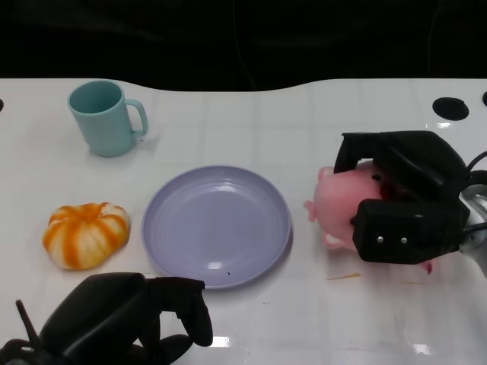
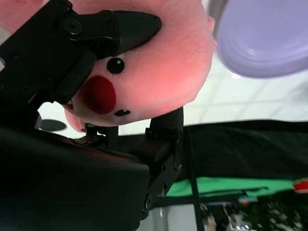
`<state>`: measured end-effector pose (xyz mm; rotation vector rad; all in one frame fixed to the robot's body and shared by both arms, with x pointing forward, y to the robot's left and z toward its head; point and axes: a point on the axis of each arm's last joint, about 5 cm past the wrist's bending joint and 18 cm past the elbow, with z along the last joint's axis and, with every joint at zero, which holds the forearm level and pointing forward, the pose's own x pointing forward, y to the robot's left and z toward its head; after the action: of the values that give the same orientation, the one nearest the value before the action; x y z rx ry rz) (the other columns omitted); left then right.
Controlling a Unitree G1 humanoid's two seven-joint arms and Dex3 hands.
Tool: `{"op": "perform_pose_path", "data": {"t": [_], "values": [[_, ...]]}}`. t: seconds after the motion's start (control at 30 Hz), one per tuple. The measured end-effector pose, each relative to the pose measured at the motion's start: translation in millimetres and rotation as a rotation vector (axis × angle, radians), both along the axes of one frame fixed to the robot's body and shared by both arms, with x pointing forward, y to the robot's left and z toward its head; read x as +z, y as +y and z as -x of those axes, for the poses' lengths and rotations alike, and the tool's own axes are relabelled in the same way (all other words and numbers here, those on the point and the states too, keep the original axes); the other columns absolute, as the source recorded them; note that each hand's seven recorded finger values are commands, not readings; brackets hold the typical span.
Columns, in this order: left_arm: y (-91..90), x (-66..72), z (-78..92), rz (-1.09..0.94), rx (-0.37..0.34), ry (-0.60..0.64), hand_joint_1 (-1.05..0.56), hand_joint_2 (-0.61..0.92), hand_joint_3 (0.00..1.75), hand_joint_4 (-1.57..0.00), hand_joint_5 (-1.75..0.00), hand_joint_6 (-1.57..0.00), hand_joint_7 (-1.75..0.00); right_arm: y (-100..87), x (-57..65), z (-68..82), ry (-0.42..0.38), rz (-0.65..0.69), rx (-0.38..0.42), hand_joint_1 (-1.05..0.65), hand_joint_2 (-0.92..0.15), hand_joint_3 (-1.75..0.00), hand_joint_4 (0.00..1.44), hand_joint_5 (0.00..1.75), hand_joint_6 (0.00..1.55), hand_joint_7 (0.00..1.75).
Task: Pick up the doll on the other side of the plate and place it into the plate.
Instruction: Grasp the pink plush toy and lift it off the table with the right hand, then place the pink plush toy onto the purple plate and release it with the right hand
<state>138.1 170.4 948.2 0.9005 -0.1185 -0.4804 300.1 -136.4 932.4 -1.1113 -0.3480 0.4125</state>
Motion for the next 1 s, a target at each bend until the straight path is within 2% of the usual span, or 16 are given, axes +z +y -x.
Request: {"op": "perform_pose_path", "data": {"t": [0.23, 0.4, 0.6, 0.83, 1.0], "values": [[-0.2, -1.6, -0.5, -0.002, -0.003, 0.005, -0.20, 0.72, 0.64, -0.73, -1.43, -0.77, -1.09, 13.4, 7.4, 1.2, -0.070, -0.094, 0.029, -0.13, -0.33, -1.30, 0.97, 1.75, 0.75, 1.75], [-2.7, -3.6, -0.3, -0.006, -0.012, 0.001, -0.20, 0.72, 0.64, -0.74, -1.41, -0.78, -1.07, 27.5, 14.8, 2.5, -0.105, -0.141, 0.067, -0.18, -0.30, -1.39, 0.94, 1.75, 0.73, 1.75], [-5.2, -4.3, 0.0, 0.001, -0.009, -0.002, -0.21, 0.72, 0.66, -0.74, -1.41, -0.79, -1.07, 46.6, 29.7, -0.7, -0.151, -0.185, 0.119, -0.20, -0.25, -1.40, 0.95, 1.75, 0.73, 1.75], [-8.8, -5.3, 0.3, -0.004, -0.008, -0.001, -0.20, 0.72, 0.67, -0.73, -1.41, -0.78, -1.09, 81.9, 48.6, -0.7, -0.207, -0.208, 0.227, -0.22, -0.21, -1.38, 0.98, 1.75, 0.74, 1.75], [-10.9, -5.8, 0.5, -0.002, -0.013, 0.000, -0.20, 0.71, 0.69, -0.74, -1.40, -0.79, -1.10, 101.3, 54.8, 0.7, -0.207, -0.205, 0.274, -0.24, -0.24, -1.35, 0.96, 1.75, 0.73, 1.75]]}}
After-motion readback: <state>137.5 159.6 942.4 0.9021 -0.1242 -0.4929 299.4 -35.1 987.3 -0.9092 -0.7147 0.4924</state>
